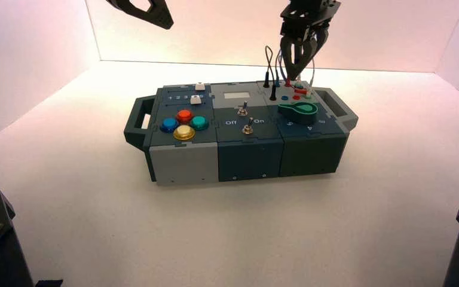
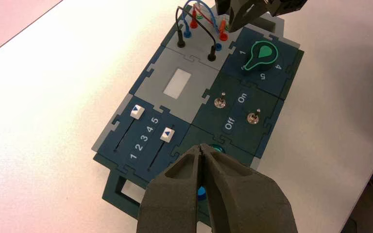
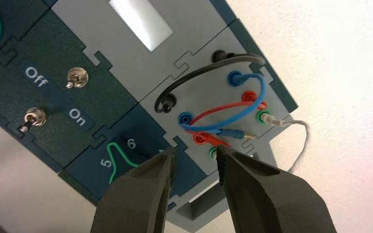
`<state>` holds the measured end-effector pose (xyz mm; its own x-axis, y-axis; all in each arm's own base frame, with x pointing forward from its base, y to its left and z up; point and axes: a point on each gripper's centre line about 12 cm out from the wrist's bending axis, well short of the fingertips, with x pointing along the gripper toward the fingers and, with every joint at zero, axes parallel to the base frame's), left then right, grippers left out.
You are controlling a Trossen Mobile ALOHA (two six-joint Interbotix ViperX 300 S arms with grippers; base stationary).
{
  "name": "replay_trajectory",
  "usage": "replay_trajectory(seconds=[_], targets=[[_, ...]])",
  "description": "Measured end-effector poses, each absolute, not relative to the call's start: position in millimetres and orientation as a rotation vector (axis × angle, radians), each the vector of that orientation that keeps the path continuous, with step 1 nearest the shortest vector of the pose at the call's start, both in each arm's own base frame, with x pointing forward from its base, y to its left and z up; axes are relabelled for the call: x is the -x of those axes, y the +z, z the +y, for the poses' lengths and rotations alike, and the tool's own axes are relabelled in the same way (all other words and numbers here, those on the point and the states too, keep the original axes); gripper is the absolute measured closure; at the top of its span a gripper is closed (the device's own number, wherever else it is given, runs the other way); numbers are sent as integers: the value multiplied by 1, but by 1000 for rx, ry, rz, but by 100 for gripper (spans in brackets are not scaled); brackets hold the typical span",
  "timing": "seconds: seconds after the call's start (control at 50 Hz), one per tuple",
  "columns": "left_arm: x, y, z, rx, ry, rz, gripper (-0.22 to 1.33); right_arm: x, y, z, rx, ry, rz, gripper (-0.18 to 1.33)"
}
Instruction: Insert the red wire.
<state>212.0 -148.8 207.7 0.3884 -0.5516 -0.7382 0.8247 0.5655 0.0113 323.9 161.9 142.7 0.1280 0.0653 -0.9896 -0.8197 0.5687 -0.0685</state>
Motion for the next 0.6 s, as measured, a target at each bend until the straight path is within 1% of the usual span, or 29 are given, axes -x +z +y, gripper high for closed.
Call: replay_trajectory(seconds=[0.28,0.36,0.42,0.6], targets=[[-212,207,-149,-410,-907,761,128,-325,135,160,764,736,1305,23],[-212,207,-149,-410,-907,759,128,-325,132,160,770,737,1315,29],[-212,208,-149,-410,-906,756,128,-325,128,158,787,734,1324,38],[-212,207,-149,-412,-907,759,128,-327,125,158,798,733,1319,37]])
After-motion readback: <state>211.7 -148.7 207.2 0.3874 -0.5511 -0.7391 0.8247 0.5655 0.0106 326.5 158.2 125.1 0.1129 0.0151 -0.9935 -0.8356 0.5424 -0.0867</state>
